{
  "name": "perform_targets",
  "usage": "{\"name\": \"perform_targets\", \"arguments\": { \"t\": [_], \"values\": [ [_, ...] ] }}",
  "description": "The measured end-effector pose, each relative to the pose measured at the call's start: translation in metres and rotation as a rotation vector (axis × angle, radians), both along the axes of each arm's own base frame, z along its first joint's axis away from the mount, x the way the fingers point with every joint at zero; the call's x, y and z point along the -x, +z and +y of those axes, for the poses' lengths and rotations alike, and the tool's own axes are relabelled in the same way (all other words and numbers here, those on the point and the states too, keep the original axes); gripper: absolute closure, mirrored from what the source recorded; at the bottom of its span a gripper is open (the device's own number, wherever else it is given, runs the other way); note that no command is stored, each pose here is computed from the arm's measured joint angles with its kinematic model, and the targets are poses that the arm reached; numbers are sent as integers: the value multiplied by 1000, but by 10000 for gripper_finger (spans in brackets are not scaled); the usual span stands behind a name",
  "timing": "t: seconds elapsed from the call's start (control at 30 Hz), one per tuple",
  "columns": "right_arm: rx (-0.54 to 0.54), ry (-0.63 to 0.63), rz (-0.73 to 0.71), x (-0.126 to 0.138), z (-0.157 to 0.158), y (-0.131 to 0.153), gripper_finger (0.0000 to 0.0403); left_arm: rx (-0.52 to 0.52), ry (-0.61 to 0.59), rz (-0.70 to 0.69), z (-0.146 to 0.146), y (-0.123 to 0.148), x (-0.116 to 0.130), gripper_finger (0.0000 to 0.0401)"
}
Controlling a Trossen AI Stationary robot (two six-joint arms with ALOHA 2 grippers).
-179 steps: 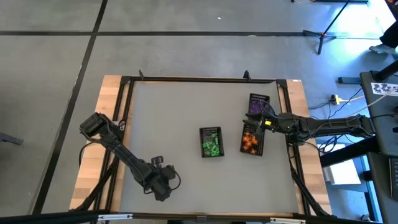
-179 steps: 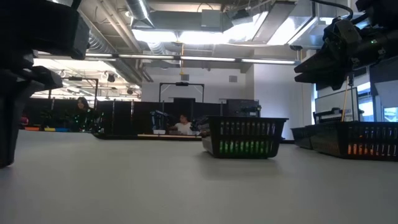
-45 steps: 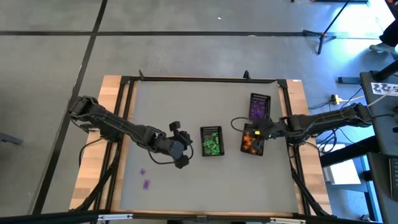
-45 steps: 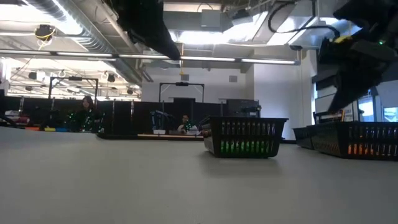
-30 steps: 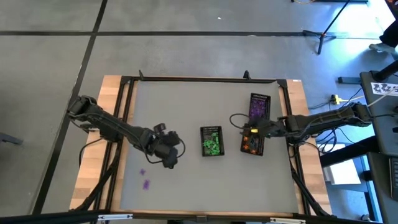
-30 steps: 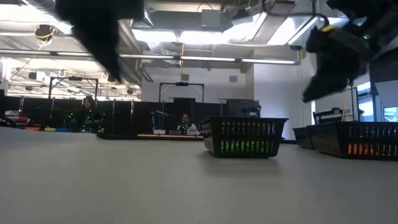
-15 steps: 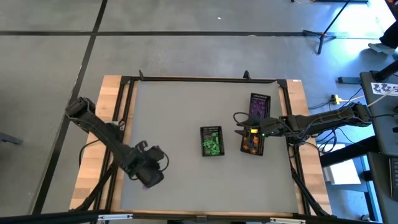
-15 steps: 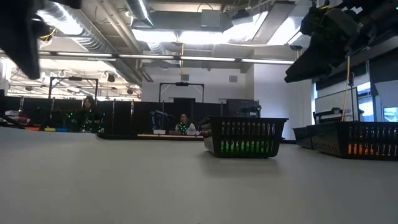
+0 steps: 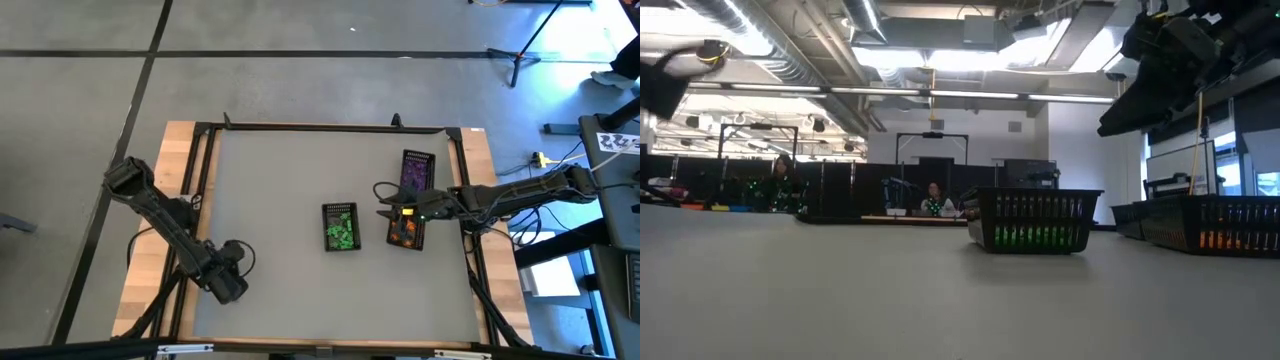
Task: Sort Halloween decoration
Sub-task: Put the top purple spider toy into the top bin
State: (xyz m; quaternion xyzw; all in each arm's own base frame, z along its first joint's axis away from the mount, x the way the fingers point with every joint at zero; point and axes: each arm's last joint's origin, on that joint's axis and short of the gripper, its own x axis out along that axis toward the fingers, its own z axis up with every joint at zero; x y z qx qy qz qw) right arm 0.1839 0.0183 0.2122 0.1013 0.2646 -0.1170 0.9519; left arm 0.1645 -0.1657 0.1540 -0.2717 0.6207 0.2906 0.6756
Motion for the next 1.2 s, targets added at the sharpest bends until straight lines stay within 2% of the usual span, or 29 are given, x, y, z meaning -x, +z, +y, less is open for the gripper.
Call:
{"name": "perform_targets", "arguments": {
  "t": [0.23,0.4,0.53,0.67,0.77,0.97,1.2],
  "values": [
    [6,3,29,-11,2,-9,240,66,93,60,8,-21,11,266],
    [14,25,34,-19,3,-15,240,73,89,60,11,-24,11,272],
    [22,31,36,-23,4,-18,240,78,25,44,13,-24,6,313],
    [27,35,21,-25,4,-18,240,73,-37,21,14,-18,-4,382],
    [32,38,16,-26,4,-17,240,62,-70,6,16,-13,-12,395],
    [32,39,-3,-27,4,-16,240,-126,-132,-83,25,9,-31,401],
    [-10,119,-135,-36,8,-6,240,-416,-224,-395,28,49,-70,401]
  ]
}}
